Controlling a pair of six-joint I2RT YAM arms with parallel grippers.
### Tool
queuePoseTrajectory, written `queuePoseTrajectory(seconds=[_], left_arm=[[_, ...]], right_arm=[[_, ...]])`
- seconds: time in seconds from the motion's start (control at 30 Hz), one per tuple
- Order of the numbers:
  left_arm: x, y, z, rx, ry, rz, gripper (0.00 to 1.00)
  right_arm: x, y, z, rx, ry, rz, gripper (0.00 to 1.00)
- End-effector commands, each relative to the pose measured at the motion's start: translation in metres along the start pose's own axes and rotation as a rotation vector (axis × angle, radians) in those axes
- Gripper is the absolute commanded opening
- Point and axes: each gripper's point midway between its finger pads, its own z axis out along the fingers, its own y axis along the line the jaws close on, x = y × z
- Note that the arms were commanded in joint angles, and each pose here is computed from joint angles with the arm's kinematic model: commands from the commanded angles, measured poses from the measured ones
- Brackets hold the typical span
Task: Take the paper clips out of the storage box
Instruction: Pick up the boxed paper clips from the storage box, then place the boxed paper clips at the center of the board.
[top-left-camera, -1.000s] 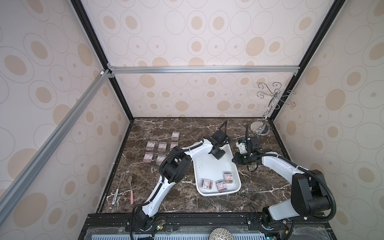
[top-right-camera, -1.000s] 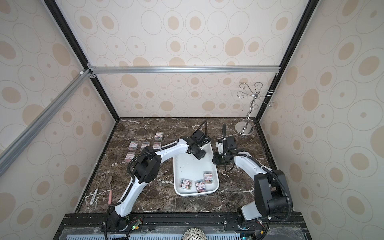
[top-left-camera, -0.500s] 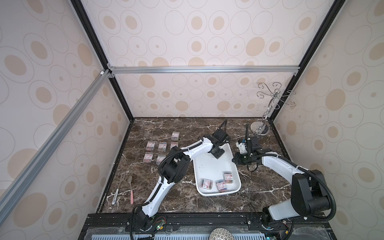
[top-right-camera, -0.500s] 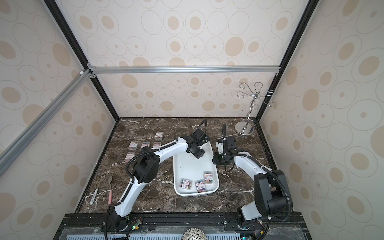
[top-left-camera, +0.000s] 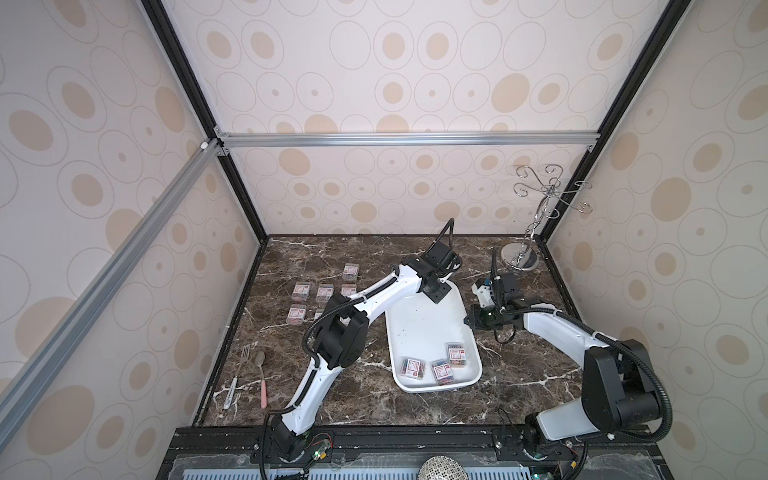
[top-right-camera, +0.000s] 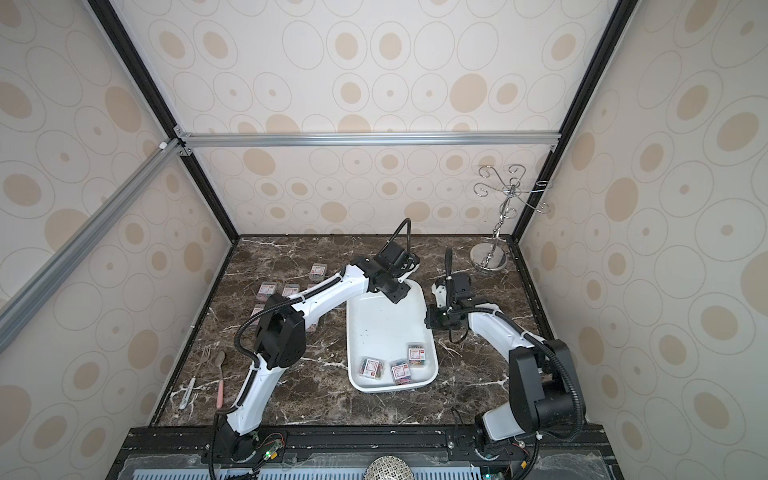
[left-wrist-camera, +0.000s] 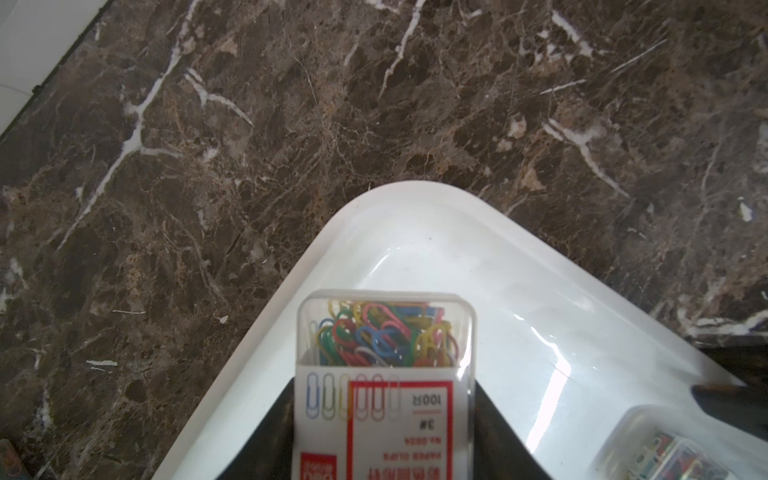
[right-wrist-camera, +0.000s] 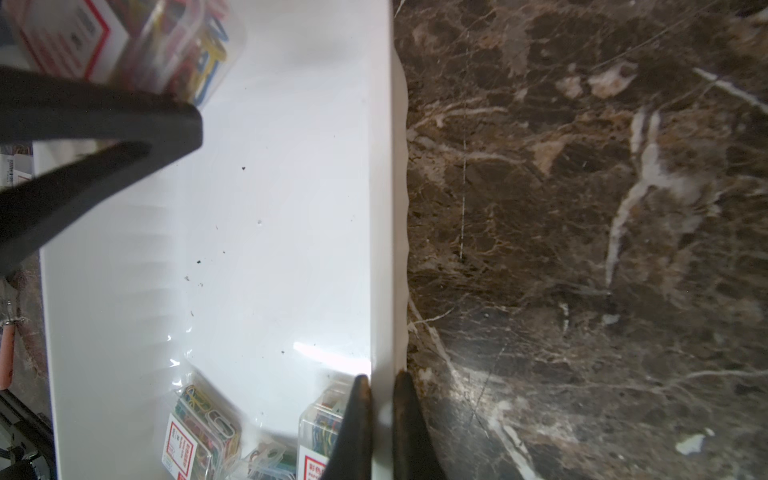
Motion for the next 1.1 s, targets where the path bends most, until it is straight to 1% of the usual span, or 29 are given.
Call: queuePoseTrajectory(seconds=[0.0, 0.33, 0.57, 0.8, 1.07], left_arm=[[-0.018, 0.020, -0.029, -0.023, -0.052, -0.025, 0.52], [-0.015, 0.054, -0.036, -0.049, -0.057, -0.094, 0.50], [-0.008, 0.087, -0.049, -0.094, -0.065, -0.151, 0.50], [0.011, 0.130, -0.054, -0.147, -0.054, -0.218, 0.50], [0.035, 0.176, -0.052, -0.208, -0.042, -0.294, 0.50]], right_arm=[[0.018, -0.007, 0.004, 0.030, 0.061, -0.013, 0.07], [0.016, -0.007, 0.005, 0.031, 0.064, -0.014, 0.08], [0.016, -0.007, 0.007, 0.032, 0.069, -0.016, 0.07], [0.015, -0.007, 0.007, 0.032, 0.069, -0.017, 0.08], [0.015, -0.007, 0.007, 0.030, 0.072, -0.013, 0.07]])
